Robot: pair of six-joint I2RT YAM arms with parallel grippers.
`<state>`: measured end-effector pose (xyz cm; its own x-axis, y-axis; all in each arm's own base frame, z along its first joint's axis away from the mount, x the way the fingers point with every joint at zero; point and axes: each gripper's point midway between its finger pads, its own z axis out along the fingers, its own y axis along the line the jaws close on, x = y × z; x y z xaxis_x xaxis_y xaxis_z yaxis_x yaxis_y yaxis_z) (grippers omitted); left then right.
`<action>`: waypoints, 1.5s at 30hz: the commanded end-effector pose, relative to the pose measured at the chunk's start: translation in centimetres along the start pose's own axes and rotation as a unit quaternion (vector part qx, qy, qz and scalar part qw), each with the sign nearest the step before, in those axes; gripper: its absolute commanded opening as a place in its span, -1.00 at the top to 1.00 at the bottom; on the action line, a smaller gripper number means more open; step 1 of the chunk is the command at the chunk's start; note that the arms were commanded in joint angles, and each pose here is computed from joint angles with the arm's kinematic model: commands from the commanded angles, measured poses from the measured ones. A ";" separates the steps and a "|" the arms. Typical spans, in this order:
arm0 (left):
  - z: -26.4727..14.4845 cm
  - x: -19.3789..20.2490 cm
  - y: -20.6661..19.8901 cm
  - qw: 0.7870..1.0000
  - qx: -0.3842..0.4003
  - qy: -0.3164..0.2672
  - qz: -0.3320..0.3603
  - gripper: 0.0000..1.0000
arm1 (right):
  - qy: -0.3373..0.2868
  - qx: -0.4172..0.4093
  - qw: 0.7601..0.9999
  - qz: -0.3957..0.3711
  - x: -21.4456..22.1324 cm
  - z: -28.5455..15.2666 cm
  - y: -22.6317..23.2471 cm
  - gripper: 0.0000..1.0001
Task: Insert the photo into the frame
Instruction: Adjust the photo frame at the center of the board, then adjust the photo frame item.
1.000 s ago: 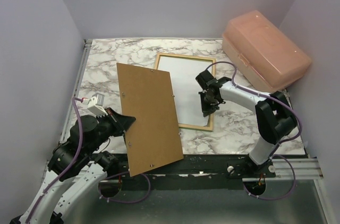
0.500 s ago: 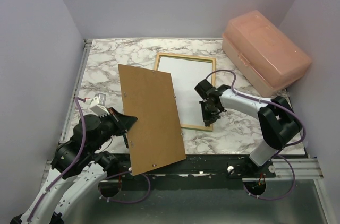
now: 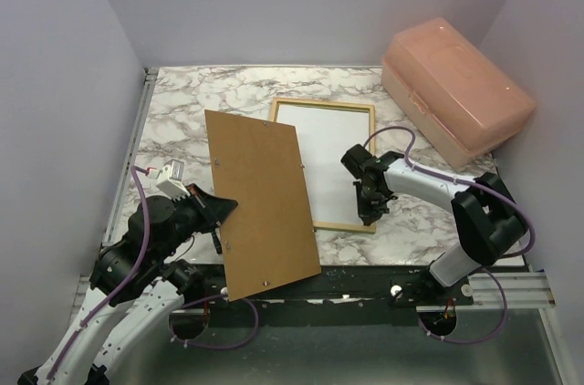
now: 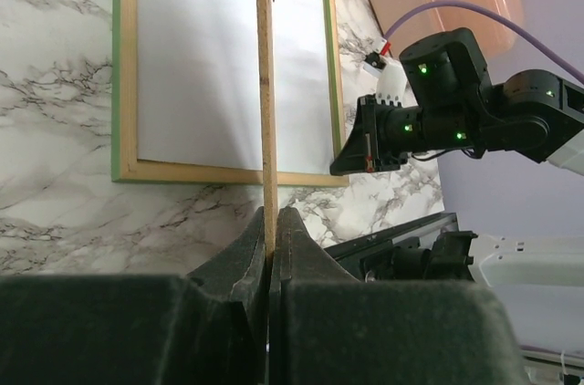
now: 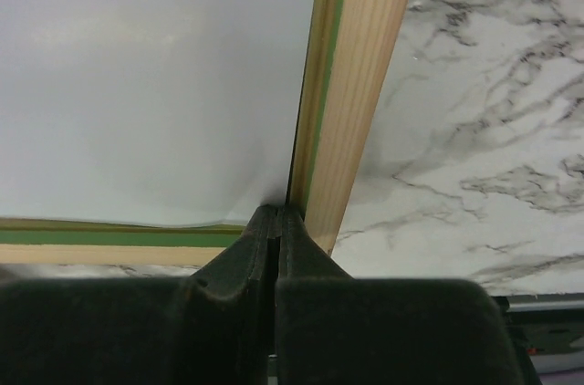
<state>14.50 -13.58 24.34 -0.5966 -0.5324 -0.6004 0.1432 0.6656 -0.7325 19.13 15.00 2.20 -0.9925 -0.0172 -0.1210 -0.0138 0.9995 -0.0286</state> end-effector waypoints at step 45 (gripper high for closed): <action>-2.3 -2.9 -10.9 0.945 0.306 -0.049 -0.104 1.00 | -0.118 -0.677 0.720 -0.101 -1.4 -25.5 7.9 -0.31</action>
<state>13.88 -18.36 30.79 -0.6184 -0.6492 -0.4429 0.3766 0.2499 -0.8920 18.53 23.63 23.50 -0.9448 0.0058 -0.3276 -0.3182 0.2220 0.9217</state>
